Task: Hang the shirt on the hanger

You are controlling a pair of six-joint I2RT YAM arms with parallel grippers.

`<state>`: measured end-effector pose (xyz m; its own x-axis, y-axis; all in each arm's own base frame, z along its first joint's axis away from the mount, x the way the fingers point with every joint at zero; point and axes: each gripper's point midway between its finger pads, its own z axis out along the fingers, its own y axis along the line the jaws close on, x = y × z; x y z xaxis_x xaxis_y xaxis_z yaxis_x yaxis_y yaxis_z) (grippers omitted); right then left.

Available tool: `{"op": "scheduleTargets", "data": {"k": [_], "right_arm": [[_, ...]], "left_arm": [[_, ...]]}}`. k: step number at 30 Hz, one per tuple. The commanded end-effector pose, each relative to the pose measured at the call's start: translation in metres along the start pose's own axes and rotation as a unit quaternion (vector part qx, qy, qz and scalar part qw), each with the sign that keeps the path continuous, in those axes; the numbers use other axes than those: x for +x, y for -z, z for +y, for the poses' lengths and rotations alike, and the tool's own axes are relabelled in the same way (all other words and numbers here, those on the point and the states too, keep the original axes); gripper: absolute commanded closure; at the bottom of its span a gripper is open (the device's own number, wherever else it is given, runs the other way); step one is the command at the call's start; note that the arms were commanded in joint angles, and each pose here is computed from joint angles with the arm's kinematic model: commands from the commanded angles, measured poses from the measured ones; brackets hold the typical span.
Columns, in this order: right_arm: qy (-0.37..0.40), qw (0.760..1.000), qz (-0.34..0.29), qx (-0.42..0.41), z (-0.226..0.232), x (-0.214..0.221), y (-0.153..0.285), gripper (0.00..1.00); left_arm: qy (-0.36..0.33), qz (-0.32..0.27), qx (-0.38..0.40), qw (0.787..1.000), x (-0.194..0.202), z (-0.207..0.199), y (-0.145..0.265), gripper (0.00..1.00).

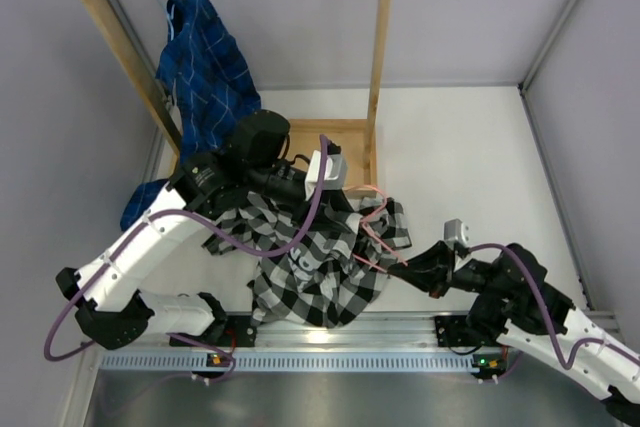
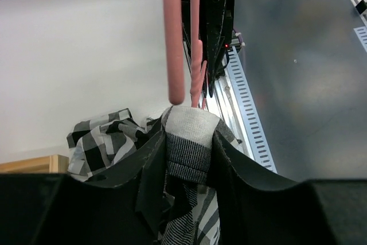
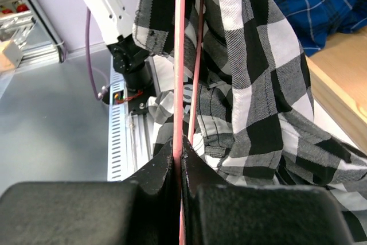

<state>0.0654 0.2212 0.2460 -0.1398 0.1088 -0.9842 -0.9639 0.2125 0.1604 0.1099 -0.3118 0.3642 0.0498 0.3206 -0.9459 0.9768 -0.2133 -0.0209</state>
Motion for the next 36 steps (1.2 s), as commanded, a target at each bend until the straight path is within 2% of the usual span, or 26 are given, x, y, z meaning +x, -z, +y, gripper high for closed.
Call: {"op": "scheduleTargets", "data": {"k": [1, 3, 5, 10, 11, 13, 19, 21, 22, 23, 24, 25, 27, 29, 31, 33, 35, 36], "right_arm": [[0.032, 0.998, -0.038, -0.046, 0.020, -0.034, 0.002, 1.00], [0.036, 0.997, -0.035, -0.061, 0.025, -0.036, 0.001, 1.00], [0.040, 0.997, -0.035, -0.064, 0.026, -0.037, 0.001, 1.00], [0.051, 0.996, -0.048, -0.063, 0.027, -0.046, 0.003, 1.00], [0.052, 0.996, -0.049, -0.062, 0.027, -0.046, 0.004, 1.00], [0.053, 0.995, -0.053, -0.060, 0.027, -0.048, 0.005, 1.00], [0.054, 0.995, -0.067, -0.041, 0.023, -0.060, 0.008, 1.00], [0.045, 0.996, -0.074, -0.011, 0.014, -0.065, 0.008, 0.99], [0.038, 0.997, -0.075, 0.000, 0.010, -0.065, 0.008, 0.83], [0.027, 0.997, -0.076, 0.019, 0.005, -0.066, 0.009, 0.56], [0.008, 0.995, -0.084, 0.057, -0.007, -0.069, 0.011, 0.17], [-0.001, 0.993, -0.092, 0.074, -0.011, -0.073, 0.016, 0.01], [-0.030, 0.986, -0.106, 0.123, -0.025, -0.075, 0.026, 0.00], [-0.097, 0.971, -0.147, 0.159, -0.032, -0.080, 0.042, 0.01], [-0.130, 0.964, -0.181, 0.147, -0.027, -0.083, 0.050, 0.01], [-0.141, 0.963, -0.184, 0.135, -0.023, -0.080, 0.049, 0.01], [-0.148, 0.964, -0.171, 0.136, -0.024, -0.075, 0.044, 0.01], [-0.162, 0.963, -0.164, 0.142, -0.027, -0.069, 0.040, 0.05]], "left_arm": [[-0.006, -0.005, 0.017, 1.000, -0.002, -0.004, -0.002, 0.61], [0.003, 0.002, 0.021, 1.000, 0.002, -0.003, -0.005, 0.64], [0.007, 0.008, 0.024, 1.000, 0.006, -0.002, -0.006, 0.74], [0.022, 0.018, 0.043, 0.999, 0.013, -0.005, -0.010, 0.74], [0.018, 0.016, 0.049, 0.999, 0.012, -0.007, -0.010, 0.85], [0.007, 0.014, 0.057, 0.998, 0.012, -0.011, -0.008, 0.98], [-0.027, -0.001, 0.067, 0.997, 0.007, -0.022, -0.001, 1.00], [-0.040, 0.000, 0.053, 0.998, 0.004, -0.021, 0.003, 1.00], [-0.042, 0.000, 0.043, 0.998, 0.001, -0.019, 0.005, 1.00], [-0.043, -0.003, 0.028, 0.999, -0.004, -0.015, 0.007, 1.00], [-0.039, 0.005, -0.009, 0.999, -0.004, -0.003, 0.009, 1.00], [-0.024, 0.006, -0.030, 0.999, -0.005, 0.002, 0.010, 1.00], [-0.025, 0.000, -0.081, 0.996, -0.012, 0.016, 0.017, 1.00], [-0.013, 0.005, -0.139, 0.990, -0.008, 0.033, 0.023, 1.00], [-0.017, -0.019, -0.207, 0.978, -0.018, 0.049, 0.035, 1.00], [-0.011, -0.030, -0.243, 0.970, -0.017, 0.059, 0.039, 1.00], [0.001, -0.055, -0.302, 0.952, -0.024, 0.076, 0.050, 1.00], [0.008, -0.061, -0.319, 0.946, -0.025, 0.081, 0.053, 1.00]]}}
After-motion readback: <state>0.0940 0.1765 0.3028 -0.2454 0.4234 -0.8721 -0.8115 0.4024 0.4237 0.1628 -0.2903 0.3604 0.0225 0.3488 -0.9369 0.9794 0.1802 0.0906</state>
